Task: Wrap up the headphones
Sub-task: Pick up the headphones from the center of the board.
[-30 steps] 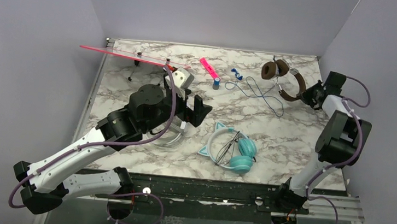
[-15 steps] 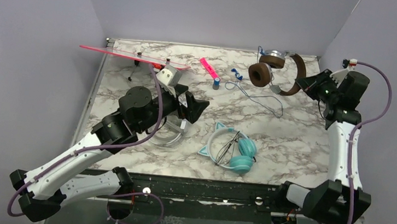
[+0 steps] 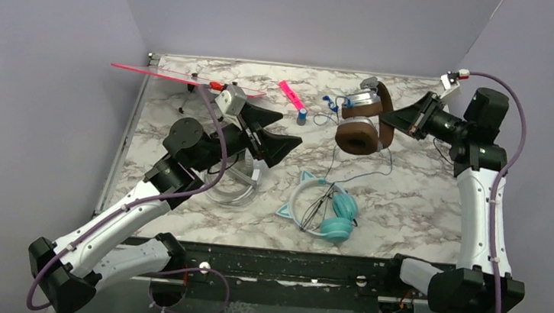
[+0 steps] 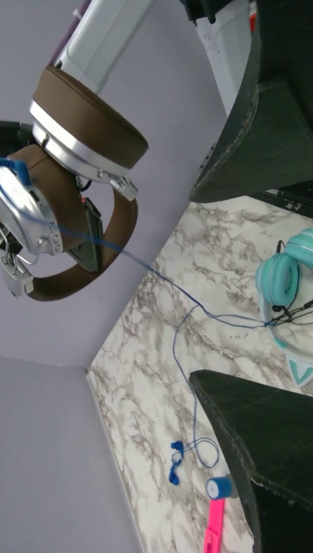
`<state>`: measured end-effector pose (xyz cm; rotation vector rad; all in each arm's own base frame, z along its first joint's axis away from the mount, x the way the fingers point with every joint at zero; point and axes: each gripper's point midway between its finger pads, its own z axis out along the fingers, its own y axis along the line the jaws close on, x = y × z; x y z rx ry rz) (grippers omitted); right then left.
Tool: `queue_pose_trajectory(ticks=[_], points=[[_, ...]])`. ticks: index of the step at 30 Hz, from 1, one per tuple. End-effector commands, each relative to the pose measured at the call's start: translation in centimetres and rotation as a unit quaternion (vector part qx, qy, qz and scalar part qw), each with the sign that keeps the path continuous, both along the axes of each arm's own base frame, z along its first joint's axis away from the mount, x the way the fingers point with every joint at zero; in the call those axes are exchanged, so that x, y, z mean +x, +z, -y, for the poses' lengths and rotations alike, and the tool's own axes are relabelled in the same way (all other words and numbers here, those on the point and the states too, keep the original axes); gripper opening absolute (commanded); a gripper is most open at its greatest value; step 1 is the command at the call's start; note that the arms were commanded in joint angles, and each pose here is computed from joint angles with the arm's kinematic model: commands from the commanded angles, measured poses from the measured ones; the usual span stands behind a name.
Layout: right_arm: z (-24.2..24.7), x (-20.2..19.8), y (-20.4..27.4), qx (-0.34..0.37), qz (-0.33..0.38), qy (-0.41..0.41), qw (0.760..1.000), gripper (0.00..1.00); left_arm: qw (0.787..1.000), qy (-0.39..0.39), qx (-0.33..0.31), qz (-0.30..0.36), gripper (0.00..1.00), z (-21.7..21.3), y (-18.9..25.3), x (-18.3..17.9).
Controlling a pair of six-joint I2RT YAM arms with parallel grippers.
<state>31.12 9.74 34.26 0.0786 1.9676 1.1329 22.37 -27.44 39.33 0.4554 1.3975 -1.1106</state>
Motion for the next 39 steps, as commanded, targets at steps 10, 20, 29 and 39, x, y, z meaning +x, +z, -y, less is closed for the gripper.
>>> queue_pose_trajectory(ticks=[10,20,29,39], points=[[-2.0,-0.4,4.8,0.051,-0.034,-0.031,0.998,0.01,0.994,-0.064,-0.083,0.038,0.98,2.5,2.7,-0.3],[1.8,2.9,0.8,0.094,-0.079,-0.228,0.966,0.01,0.986,-0.007,-0.165,0.026,0.98,8.1,0.7,-1.7],[-0.4,3.1,-0.1,0.085,-0.090,-0.255,0.959,0.01,0.980,0.022,-0.196,0.018,0.98,13.7,0.2,1.8],[-0.5,2.8,-1.0,0.033,-0.072,-0.266,0.961,0.01,0.979,0.052,-0.199,0.015,0.99,14.8,-0.5,2.7]])
